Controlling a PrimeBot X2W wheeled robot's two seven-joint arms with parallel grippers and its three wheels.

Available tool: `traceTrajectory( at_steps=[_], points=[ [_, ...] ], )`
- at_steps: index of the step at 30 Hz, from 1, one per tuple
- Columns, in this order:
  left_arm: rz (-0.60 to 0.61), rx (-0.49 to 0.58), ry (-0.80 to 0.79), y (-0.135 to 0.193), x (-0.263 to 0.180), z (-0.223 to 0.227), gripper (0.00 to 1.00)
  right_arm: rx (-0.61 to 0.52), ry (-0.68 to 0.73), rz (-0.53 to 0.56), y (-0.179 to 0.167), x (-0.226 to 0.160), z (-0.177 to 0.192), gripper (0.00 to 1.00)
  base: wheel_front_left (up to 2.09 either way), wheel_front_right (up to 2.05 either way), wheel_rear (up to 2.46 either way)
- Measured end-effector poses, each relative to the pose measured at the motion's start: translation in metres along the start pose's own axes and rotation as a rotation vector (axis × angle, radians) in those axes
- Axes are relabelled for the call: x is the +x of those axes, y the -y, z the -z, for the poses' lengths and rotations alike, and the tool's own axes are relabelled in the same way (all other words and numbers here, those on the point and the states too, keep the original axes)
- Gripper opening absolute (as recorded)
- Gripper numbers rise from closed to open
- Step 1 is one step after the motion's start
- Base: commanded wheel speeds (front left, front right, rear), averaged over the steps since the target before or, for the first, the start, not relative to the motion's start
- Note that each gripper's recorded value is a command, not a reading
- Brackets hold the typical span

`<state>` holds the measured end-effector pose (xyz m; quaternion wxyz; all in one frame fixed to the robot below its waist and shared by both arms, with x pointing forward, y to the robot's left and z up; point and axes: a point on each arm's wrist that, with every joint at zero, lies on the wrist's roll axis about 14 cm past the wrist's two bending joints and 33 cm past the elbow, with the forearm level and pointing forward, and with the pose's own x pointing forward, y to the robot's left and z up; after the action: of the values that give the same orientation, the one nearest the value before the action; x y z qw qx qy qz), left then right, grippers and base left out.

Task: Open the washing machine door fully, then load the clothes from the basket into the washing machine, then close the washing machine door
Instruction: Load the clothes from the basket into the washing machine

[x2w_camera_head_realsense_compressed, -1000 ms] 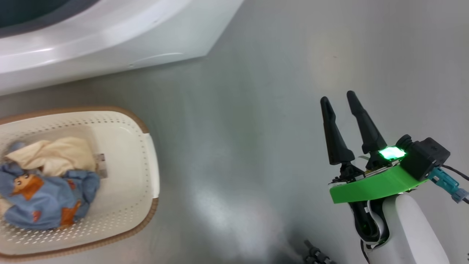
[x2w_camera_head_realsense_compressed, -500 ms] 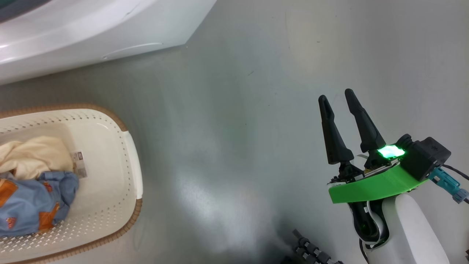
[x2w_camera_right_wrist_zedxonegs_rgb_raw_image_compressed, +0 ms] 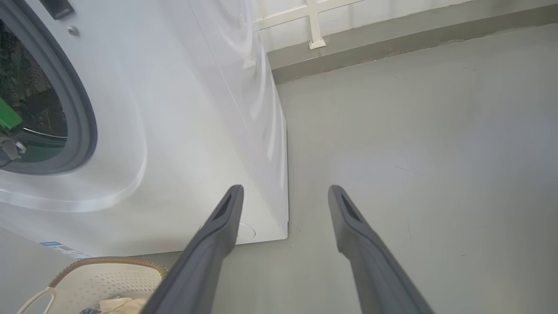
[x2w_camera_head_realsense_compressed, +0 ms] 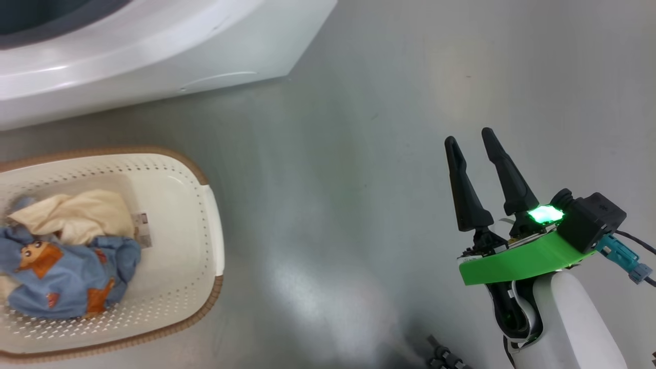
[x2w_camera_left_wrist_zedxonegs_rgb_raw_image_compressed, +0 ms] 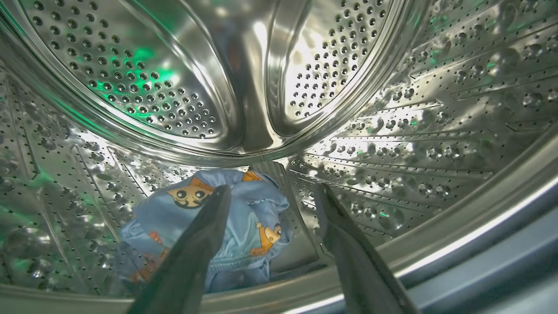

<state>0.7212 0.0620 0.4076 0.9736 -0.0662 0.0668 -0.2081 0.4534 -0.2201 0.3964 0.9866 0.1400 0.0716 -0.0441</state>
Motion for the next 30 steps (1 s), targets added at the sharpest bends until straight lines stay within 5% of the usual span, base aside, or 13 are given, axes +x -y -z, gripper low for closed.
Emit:
traceTrajectory(
  at_steps=[30],
  points=[
    [0.009, -0.073, 0.094, 0.031, -0.127, -0.029, 1.00, 0.005, 0.119, -0.110, -0.041, -0.005, -0.049, 1.00, 0.00, 0.00, 0.00]
  ],
)
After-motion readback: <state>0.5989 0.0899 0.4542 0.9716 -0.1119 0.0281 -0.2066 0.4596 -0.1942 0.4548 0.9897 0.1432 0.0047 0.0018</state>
